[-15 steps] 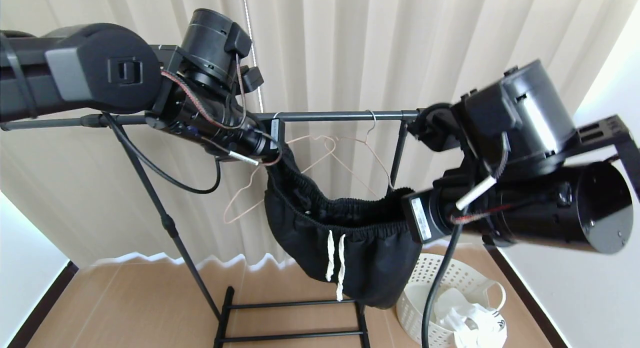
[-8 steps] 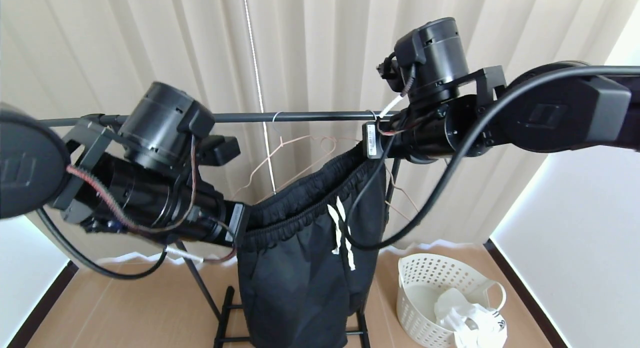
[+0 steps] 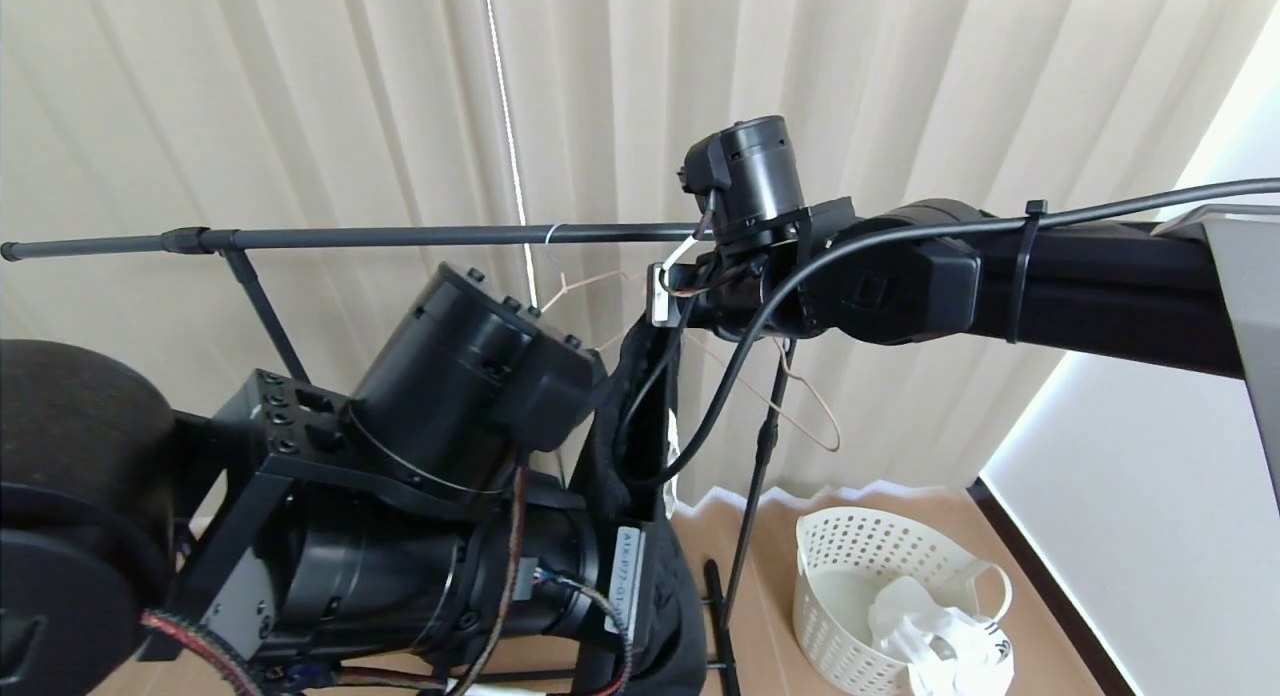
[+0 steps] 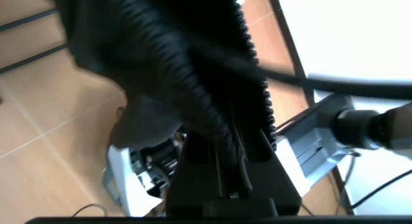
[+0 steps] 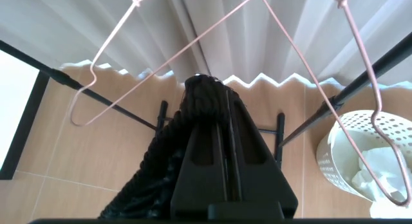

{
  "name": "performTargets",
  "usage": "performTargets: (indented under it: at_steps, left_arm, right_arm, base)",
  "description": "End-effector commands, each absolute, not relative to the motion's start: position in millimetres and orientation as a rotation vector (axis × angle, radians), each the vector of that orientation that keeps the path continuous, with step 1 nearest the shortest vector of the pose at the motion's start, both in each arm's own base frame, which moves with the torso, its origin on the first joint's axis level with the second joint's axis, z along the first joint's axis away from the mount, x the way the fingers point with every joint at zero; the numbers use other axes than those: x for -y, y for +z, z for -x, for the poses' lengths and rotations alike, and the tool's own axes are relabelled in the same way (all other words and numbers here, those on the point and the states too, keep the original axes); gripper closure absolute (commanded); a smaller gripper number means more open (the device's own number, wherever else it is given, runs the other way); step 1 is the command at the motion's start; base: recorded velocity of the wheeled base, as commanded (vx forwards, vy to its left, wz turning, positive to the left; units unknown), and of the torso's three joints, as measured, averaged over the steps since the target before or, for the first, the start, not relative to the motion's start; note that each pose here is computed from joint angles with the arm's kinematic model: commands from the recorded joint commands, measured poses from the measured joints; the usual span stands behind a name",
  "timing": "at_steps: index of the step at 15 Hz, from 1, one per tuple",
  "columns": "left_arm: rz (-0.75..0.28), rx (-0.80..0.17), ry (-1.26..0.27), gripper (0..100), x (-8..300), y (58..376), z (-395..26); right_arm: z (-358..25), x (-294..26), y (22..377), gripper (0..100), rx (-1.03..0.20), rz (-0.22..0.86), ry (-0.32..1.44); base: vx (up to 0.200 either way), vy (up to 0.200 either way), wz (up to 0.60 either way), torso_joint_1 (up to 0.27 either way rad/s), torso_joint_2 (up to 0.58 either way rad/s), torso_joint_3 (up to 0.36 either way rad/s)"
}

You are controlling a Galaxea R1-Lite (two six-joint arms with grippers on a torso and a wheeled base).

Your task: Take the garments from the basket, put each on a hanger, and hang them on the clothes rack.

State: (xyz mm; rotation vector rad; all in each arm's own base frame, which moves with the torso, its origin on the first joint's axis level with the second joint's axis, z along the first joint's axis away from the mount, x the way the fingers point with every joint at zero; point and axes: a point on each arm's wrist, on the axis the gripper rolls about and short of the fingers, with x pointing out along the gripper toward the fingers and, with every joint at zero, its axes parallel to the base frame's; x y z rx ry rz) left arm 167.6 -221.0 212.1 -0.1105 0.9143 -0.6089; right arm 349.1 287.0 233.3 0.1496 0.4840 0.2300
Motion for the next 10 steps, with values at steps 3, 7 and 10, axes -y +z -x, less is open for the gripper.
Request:
performTargets:
  at_steps: [3,7,10]
  left_arm:
    - [0.110,-0.931,-0.616,100,240.9,203.9,-172.6]
    - [0.048,-0.890,-0.438,100,226.0,191.5,-180.8]
    - [0.081,-0.839,-0.304,100,190.5,198.6,-203.1]
  right_arm:
    - [-351.3,-289.4,227.1,100,-0.499,-0.163,0.224]
    - [-347.2,-268.4,252.7,100,-0.472,-0.220,0.200]
    - [-328.5,-211.2,270.1,100,-0.510,-0.213,0.104]
  base:
    - [0.000,0.000,0.00,0.000,0.00,0.000]
    - [0.000,0.000,0.00,0.000,0.00,0.000]
    - [0.000,0.000,0.00,0.000,0.00,0.000]
